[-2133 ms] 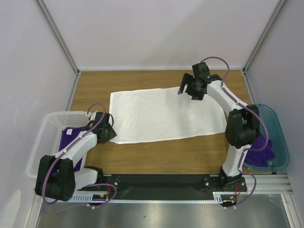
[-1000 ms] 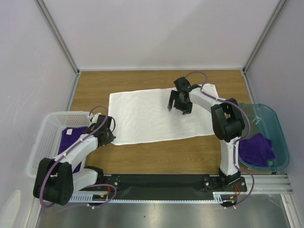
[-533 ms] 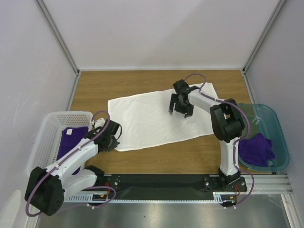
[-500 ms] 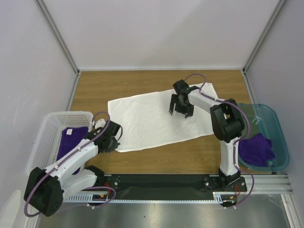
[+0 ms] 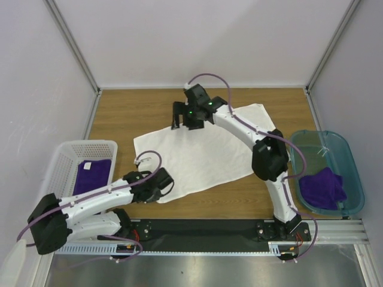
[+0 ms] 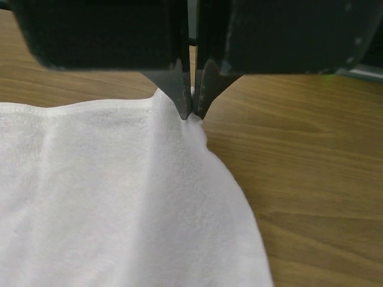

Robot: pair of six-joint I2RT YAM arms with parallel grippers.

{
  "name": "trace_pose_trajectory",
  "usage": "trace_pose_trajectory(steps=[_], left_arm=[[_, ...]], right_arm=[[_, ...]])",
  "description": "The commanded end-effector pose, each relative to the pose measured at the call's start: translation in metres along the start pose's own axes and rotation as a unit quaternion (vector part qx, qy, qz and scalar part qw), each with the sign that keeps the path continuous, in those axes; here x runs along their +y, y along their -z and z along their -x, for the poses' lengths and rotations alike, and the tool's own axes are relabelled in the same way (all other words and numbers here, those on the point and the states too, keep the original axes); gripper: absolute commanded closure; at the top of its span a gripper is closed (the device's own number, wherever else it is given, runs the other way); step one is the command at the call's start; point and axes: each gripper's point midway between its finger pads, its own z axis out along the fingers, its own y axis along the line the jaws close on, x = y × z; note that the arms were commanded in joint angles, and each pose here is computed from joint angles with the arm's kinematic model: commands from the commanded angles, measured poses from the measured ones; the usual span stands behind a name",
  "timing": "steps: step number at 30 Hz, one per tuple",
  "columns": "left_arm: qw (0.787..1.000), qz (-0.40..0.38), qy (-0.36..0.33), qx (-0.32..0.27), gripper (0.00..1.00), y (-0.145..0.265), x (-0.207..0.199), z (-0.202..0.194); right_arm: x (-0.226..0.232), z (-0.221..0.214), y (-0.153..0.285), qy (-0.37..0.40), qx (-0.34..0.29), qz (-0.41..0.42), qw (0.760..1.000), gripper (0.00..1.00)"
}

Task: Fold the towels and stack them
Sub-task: Fold the towel

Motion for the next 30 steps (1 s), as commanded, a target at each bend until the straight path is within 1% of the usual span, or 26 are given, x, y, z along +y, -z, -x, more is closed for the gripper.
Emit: trace_pose_trajectory(steps=[1,2,4,5,6,7,10,13,18,21,25,27,30], left_arm=[[0.999,-0.023,-0.025,-0.04,1.0,0.006,-0.031,0.012],[0.998,-0.018,-0.037,-0.037,1.0,0.003,-0.037,0.008],[0.997,-0.017,-0.062,-0.037,1.0,0.003,-0.045,0.0],[0.997,-0.017,-0.064,-0.036,1.0,0.004,-0.049,-0.002],[0.997,-0.006,-0.074,-0.034,1.0,0.001,-0.05,-0.006],[0.996,-0.007,-0.085,-0.033,1.0,0.002,-0.052,-0.011],[0.994,-0.005,-0.101,-0.034,1.0,0.002,-0.056,-0.018],[0.992,0.004,-0.116,-0.042,1.0,0.006,-0.054,-0.019],[0.991,0.01,-0.125,-0.036,1.0,0.006,-0.046,-0.028],[0.991,-0.012,-0.129,-0.036,1.0,0.008,-0.05,-0.035],[0.983,-0.082,-0.159,-0.047,1.0,0.02,-0.072,-0.048],[0.981,-0.096,-0.162,-0.046,1.0,0.023,-0.074,-0.053],[0.982,-0.097,-0.158,-0.034,1.0,0.023,-0.069,-0.065]], right_arm=[[0.04,-0.011,-0.028,0.04,0.039,0.09,0.994,0.13],[0.047,-0.009,-0.039,0.046,0.039,0.099,0.993,0.13],[0.063,-0.014,-0.046,0.053,0.046,0.129,0.989,0.13],[0.069,-0.016,-0.051,0.056,0.048,0.141,0.987,0.13],[0.083,-0.02,-0.053,0.059,0.049,0.171,0.982,0.13],[0.091,-0.021,-0.054,0.06,0.048,0.185,0.98,0.13],[0.113,-0.039,-0.07,0.084,0.051,0.213,0.972,0.13],[0.13,-0.054,-0.084,0.099,0.062,0.221,0.968,0.13],[0.144,-0.066,-0.097,0.113,0.061,0.224,0.966,0.13],[0.149,-0.075,-0.104,0.127,0.055,0.214,0.967,0.13],[0.159,-0.091,-0.11,0.131,0.064,0.224,0.964,0.14],[0.169,-0.099,-0.111,0.136,0.066,0.233,0.961,0.14],[0.176,-0.106,-0.114,0.152,0.054,0.221,0.962,0.14]])
